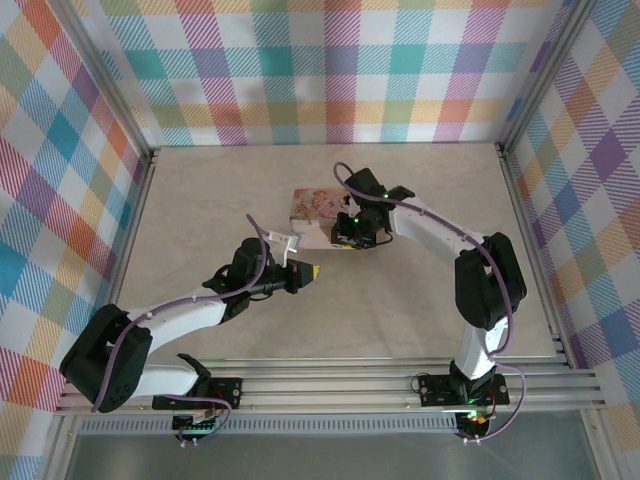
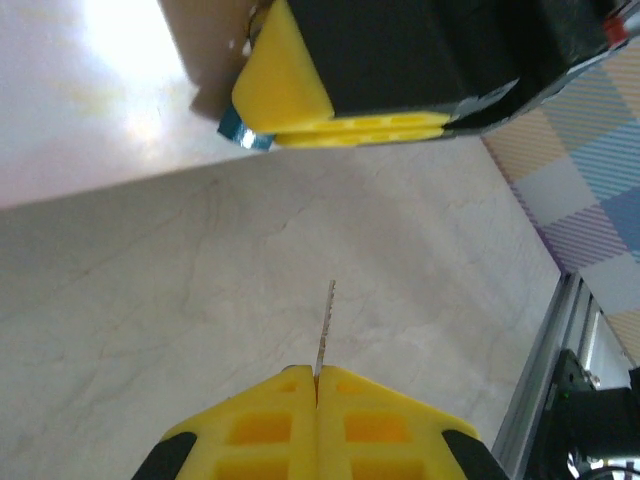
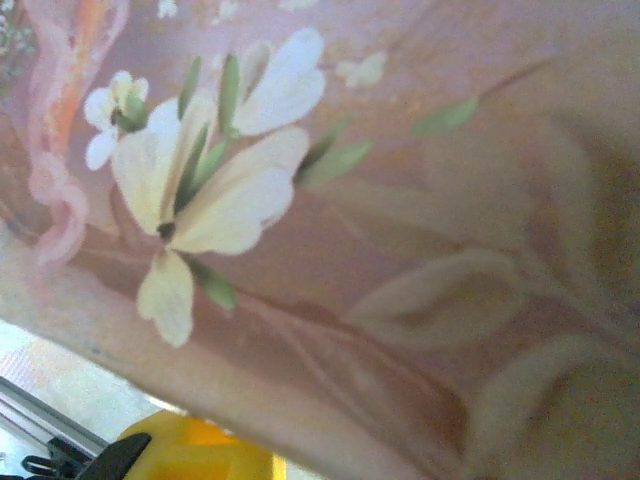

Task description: Unlock a padlock with a key

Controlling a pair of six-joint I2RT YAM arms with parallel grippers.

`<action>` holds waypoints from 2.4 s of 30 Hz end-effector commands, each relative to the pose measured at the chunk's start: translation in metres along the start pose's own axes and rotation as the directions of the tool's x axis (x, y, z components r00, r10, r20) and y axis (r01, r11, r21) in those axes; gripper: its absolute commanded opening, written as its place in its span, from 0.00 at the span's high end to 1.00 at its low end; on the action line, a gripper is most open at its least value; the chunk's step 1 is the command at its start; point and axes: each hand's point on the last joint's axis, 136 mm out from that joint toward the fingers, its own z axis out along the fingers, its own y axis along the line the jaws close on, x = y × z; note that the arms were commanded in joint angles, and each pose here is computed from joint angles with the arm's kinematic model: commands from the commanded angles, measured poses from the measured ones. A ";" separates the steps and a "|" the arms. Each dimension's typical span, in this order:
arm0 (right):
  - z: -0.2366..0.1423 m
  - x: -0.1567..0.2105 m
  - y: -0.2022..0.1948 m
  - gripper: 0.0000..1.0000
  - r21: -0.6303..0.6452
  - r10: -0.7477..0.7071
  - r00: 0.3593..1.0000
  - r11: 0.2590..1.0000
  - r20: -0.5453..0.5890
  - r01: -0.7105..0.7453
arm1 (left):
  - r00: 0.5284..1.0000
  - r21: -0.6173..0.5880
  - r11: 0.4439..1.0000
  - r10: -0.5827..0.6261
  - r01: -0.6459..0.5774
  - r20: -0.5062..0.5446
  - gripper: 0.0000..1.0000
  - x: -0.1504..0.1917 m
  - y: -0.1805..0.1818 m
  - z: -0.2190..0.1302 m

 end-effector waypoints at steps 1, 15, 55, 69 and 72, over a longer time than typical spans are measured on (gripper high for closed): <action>-0.012 -0.008 0.018 1.00 -0.081 0.021 1.000 0.996 -0.004 -0.021 | 0.996 0.004 1.000 0.006 -0.007 0.089 1.00 -0.021 -0.001 0.001; -0.022 -0.007 0.031 1.00 -0.181 0.060 0.994 0.981 -0.095 -0.076 | 0.985 0.066 0.997 -0.046 0.035 0.167 1.00 -0.029 0.003 0.019; 0.050 -0.010 -0.010 0.35 0.410 -0.290 0.944 0.889 0.158 0.204 | 0.990 -0.160 0.977 -0.139 0.141 0.021 1.00 0.042 0.059 -0.018; 0.077 -0.038 -0.009 0.39 0.470 -0.333 0.923 0.857 0.194 0.211 | 0.991 -0.201 0.971 -0.125 0.131 0.043 1.00 0.046 0.062 -0.035; 0.080 -0.042 -0.010 0.42 0.482 -0.345 0.917 0.849 0.200 0.214 | 0.991 -0.202 0.970 -0.126 0.132 0.042 1.00 0.048 0.062 -0.036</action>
